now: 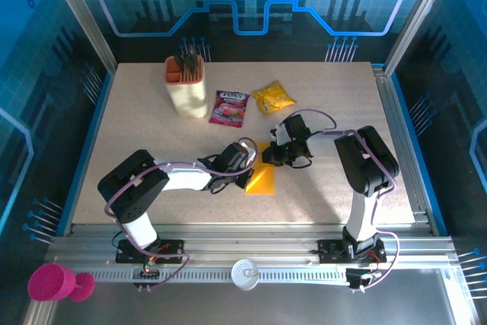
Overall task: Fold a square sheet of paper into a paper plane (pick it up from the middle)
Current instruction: Fold the triangle a second time at the center of the table.
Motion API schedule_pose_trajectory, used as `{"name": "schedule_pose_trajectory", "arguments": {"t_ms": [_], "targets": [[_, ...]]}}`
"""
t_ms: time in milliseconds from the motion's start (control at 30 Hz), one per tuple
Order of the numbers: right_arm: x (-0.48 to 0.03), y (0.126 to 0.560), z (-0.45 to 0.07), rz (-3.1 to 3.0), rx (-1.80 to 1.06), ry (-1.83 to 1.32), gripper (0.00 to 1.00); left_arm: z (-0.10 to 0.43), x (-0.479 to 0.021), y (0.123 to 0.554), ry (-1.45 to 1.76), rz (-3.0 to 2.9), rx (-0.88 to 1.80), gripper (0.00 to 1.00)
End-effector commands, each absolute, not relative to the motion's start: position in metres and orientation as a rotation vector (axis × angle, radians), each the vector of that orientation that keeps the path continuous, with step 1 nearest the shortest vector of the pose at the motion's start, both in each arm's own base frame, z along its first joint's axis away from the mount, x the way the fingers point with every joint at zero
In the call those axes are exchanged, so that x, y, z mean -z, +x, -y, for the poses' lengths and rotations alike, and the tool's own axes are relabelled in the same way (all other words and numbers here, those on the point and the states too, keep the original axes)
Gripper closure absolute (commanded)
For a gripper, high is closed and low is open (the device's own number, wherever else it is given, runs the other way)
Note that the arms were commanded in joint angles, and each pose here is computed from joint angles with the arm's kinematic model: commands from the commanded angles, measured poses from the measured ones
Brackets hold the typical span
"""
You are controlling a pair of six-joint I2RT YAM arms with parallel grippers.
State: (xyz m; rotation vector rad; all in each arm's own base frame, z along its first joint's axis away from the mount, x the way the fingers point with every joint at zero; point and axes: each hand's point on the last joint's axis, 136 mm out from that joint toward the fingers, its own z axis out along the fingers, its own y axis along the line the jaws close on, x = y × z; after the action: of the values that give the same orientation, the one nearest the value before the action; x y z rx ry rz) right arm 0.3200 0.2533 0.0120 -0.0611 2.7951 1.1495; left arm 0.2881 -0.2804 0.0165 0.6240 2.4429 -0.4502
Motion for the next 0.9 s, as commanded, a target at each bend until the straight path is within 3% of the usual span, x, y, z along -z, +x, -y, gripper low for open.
{"name": "schedule_pose_trajectory", "arguments": {"t_ms": [0, 400, 867], "targets": [[0.011, 0.316, -0.235, -2.899, -1.008, 0.001, 1.00, 0.270, -0.001, 0.284, 0.621, -2.479, 0.419, 1.00], [-0.074, 0.340, -0.247, -2.689, -1.114, -0.092, 0.94, 0.267, 0.004, 0.278, 0.614, -2.492, 0.430, 1.00], [-0.060, 0.269, -0.271, -2.696, -1.151, -0.169, 0.97, 0.266, 0.002, 0.280, 0.609, -2.482, 0.424, 1.00]]}}
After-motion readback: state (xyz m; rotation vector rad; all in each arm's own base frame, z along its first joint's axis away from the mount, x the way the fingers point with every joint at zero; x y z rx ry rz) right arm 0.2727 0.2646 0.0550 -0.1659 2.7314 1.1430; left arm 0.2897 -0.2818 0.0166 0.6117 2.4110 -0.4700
